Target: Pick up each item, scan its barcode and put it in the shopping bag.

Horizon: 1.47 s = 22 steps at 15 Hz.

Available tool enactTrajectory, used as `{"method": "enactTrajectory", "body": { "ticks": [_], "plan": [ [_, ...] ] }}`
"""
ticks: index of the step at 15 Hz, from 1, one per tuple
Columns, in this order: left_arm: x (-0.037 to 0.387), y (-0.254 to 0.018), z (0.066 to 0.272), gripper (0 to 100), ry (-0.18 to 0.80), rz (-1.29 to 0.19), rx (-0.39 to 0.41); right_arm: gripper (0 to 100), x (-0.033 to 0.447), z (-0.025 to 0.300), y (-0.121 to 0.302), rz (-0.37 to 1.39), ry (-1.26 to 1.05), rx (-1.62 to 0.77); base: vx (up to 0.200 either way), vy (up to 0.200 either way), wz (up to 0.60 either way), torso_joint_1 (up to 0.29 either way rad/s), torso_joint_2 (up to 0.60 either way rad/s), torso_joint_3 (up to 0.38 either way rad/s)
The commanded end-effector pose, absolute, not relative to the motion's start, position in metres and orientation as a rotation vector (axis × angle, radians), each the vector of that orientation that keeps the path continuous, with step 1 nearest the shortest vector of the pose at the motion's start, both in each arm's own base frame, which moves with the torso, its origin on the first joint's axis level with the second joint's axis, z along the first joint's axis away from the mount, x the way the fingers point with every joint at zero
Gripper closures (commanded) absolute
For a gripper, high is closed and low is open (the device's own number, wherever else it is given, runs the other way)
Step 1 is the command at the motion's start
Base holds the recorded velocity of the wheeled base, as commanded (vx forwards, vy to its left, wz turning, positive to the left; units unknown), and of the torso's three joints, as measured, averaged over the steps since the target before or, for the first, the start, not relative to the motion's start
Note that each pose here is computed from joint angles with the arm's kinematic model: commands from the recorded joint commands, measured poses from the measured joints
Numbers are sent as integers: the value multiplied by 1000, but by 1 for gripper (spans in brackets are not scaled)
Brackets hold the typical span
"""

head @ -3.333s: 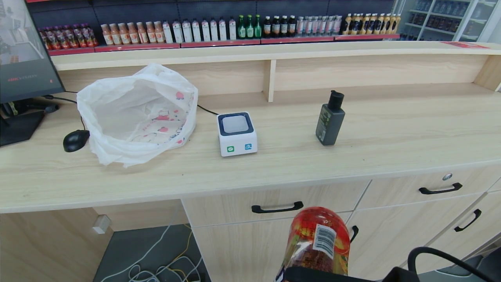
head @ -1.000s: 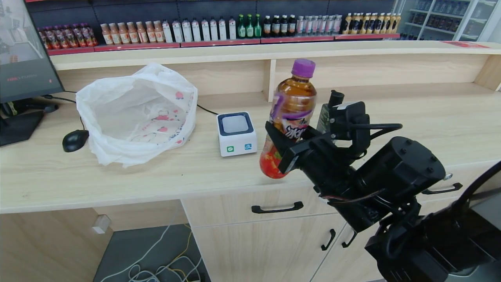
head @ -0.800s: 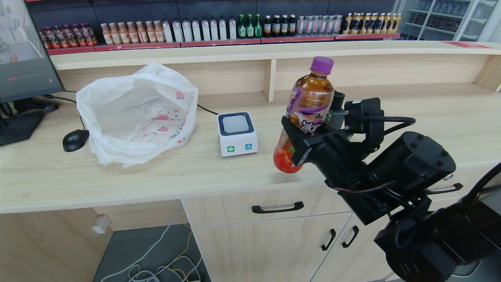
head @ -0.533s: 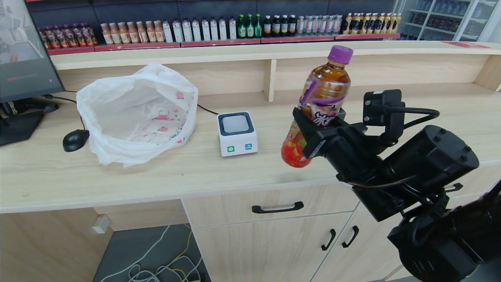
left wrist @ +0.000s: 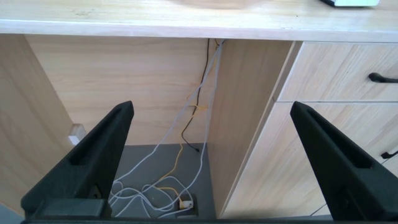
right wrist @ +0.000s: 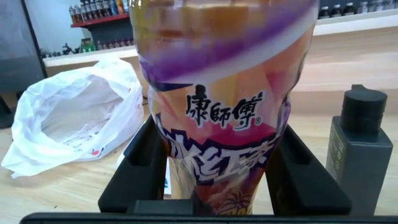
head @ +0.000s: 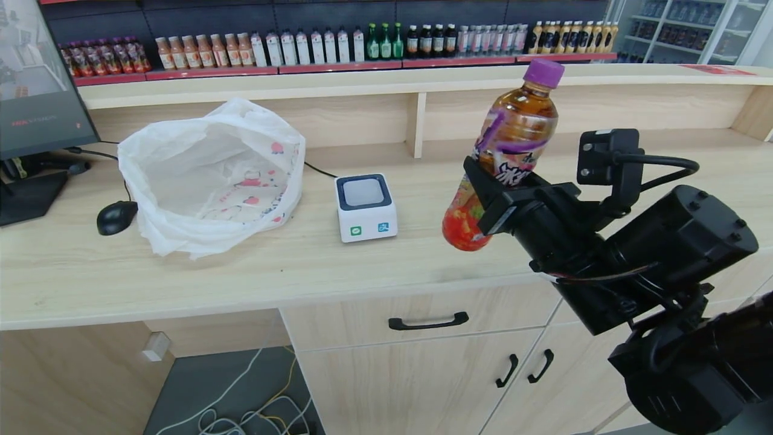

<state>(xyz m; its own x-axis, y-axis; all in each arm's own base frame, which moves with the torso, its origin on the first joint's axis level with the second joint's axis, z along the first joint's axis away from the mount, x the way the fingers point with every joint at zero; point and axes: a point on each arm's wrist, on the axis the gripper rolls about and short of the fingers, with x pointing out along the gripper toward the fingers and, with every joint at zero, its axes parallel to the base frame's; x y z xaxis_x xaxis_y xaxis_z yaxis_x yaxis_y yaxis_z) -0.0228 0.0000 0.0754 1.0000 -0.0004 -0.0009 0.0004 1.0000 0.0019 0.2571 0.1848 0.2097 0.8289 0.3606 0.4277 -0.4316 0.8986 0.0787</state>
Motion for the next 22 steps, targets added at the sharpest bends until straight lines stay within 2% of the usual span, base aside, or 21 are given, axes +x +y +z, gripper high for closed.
{"method": "enactTrajectory", "body": {
  "ticks": [1,11,18,22],
  "plan": [
    [-23,0,75,0,0,0,2,100,260,213,177,399,-431,177,0,200,0,-12,-7,2],
    [-23,0,75,0,0,0,2,100,259,218,179,404,-448,185,0,200,0,5,3,1],
    [-23,0,75,0,0,0,3,100,250,234,173,400,-497,200,0,0,0,0,0,0],
    [-23,0,75,0,0,0,3,100,248,218,170,404,-437,177,0,0,0,0,0,0]
  ]
}}
